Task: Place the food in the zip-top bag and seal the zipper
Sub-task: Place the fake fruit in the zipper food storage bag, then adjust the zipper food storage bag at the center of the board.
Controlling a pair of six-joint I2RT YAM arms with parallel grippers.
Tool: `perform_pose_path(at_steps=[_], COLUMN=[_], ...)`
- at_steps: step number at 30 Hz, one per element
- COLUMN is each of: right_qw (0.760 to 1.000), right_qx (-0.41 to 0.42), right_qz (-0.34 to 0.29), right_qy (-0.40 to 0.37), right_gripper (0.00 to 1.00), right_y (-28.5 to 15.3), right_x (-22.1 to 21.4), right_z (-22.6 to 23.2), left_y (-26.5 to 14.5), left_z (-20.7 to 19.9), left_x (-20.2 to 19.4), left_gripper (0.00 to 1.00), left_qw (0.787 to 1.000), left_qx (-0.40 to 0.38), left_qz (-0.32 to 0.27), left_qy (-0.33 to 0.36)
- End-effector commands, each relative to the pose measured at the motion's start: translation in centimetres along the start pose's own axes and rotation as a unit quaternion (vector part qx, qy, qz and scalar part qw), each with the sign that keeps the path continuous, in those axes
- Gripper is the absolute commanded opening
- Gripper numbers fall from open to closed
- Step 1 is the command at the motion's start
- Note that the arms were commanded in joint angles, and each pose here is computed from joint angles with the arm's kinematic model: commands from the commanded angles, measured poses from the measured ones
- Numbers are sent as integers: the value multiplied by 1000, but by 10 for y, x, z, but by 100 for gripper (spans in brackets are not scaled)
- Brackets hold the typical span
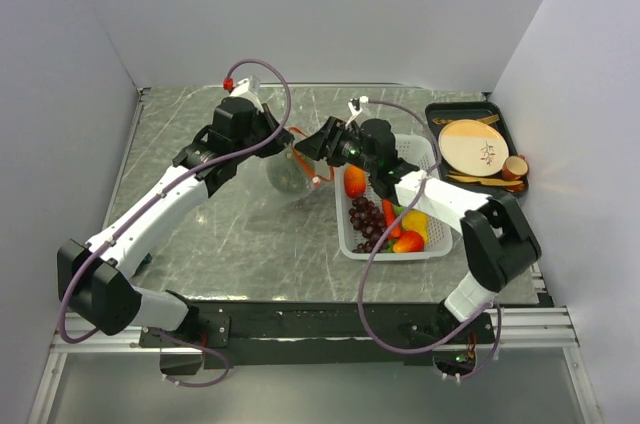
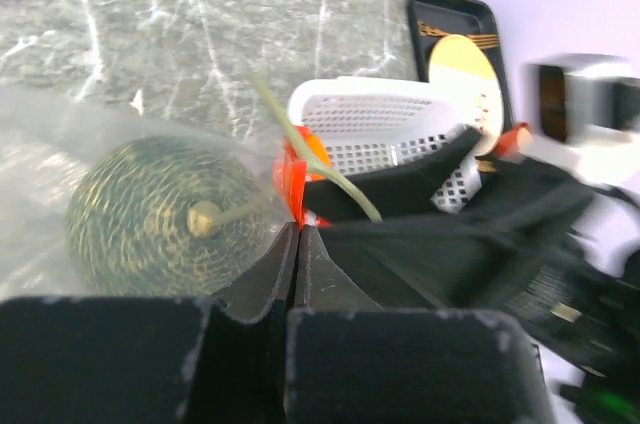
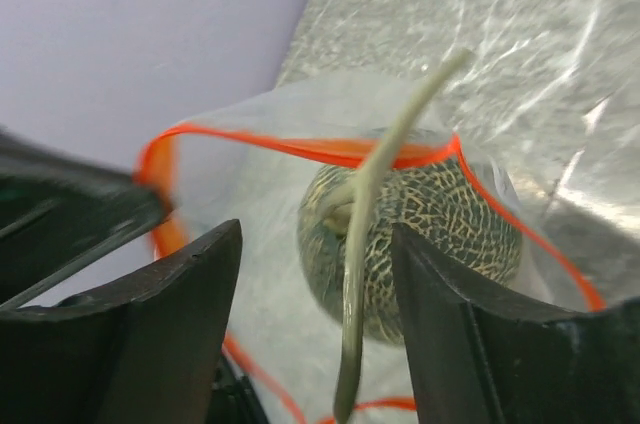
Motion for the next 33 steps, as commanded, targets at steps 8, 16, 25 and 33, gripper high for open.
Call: perform_pose_path(at_steps=[8,16,25,33], right_qw=[990,988,995,993], right_qx=[-30,-116,-95,-100], right_qz=[-90,-74,-3,52], right_qy=[-108,-74,-18,22], right_gripper=[73,47,46,45], right_y=[-67,-81,-70,-44], right_x=[35,29,4,-5], right_z=[27,-33,-35,-38], left_y=[-17,-17,-22,-34], left_z=[0,1,2,8], left_x=[20,20,23,32], left_gripper=[1,1,1,1], left_qw=[999,999,998,996], left_qx=[9,9,14,36], left_qz=[-53,-53,-65,-81], left_qy=[-7,-7,-7,-2])
Point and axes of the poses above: each gripper's point midway between its finger pads, its own y axis out along the fingers, its own z axis along the line the jaws close on, x = y × z, the point moved 3 cm from there along -y, back along the fingers, and after that the axes turned 14 degrees about y, right-handed, at the moved point
